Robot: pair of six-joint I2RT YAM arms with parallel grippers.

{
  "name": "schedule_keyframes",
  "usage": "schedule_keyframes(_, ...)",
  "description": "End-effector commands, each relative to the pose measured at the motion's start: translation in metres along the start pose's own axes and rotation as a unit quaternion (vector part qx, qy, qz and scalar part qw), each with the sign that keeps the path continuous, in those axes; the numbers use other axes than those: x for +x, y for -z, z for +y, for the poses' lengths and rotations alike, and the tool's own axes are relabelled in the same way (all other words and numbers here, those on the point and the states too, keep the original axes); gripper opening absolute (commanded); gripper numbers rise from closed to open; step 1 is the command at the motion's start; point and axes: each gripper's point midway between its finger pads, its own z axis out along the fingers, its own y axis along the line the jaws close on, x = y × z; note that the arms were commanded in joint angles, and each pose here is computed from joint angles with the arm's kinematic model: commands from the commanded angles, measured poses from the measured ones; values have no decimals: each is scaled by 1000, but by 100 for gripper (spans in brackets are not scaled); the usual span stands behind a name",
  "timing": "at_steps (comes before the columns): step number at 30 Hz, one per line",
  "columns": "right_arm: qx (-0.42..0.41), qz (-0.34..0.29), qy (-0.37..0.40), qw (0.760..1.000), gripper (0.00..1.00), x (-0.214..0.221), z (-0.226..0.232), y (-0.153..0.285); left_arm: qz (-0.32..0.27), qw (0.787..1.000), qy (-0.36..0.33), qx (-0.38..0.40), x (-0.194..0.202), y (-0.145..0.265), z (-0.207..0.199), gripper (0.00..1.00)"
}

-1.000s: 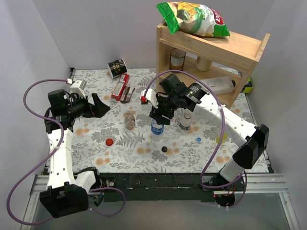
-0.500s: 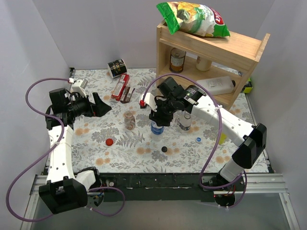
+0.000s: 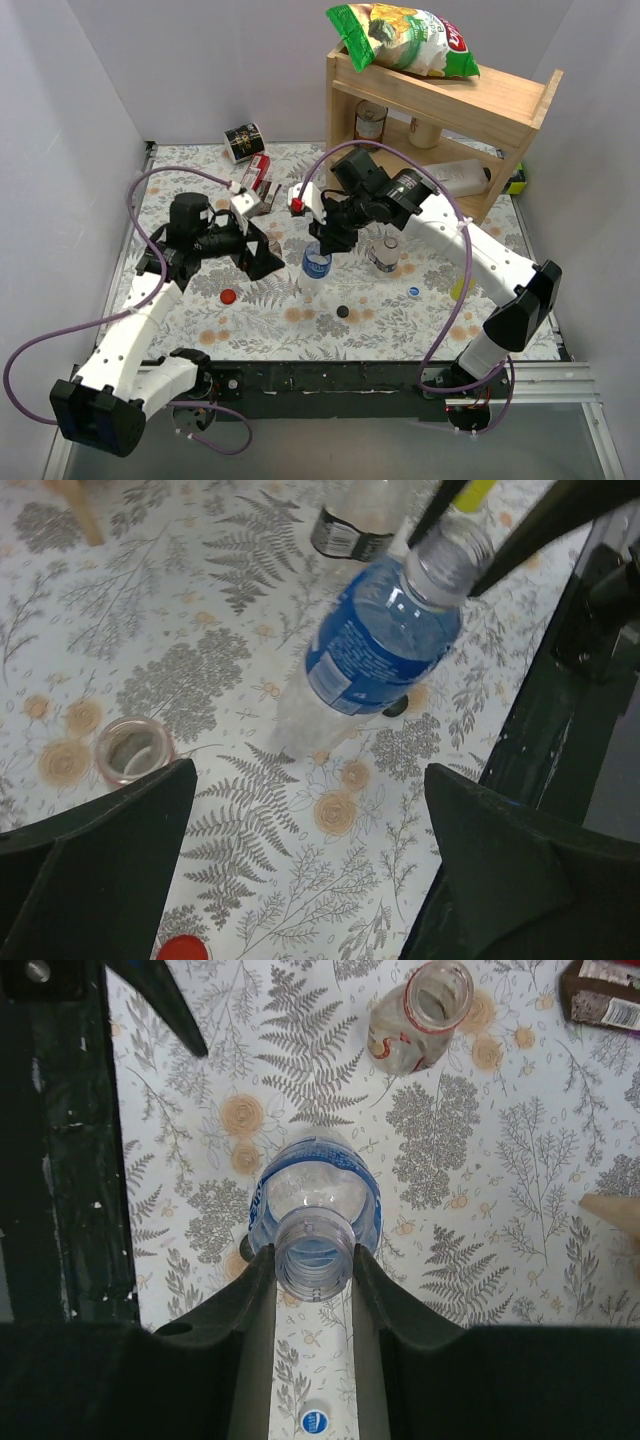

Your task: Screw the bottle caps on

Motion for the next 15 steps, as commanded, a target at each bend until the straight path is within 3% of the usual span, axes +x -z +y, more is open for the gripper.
schedule_keyframes(1,-5,-77,11,997,1,-46,16,50,-28,992,-125,17,-5,-13,-20,98)
schedule_keyframes(7,-29,-108,-4,994,1,-69,19,69,-19,982,-147,116,9,-42,-57,98)
schedule_keyframes(15,-53,-155,-9,986,1,-94,26,88,-15,978,-153,145,25,-70,-61,98)
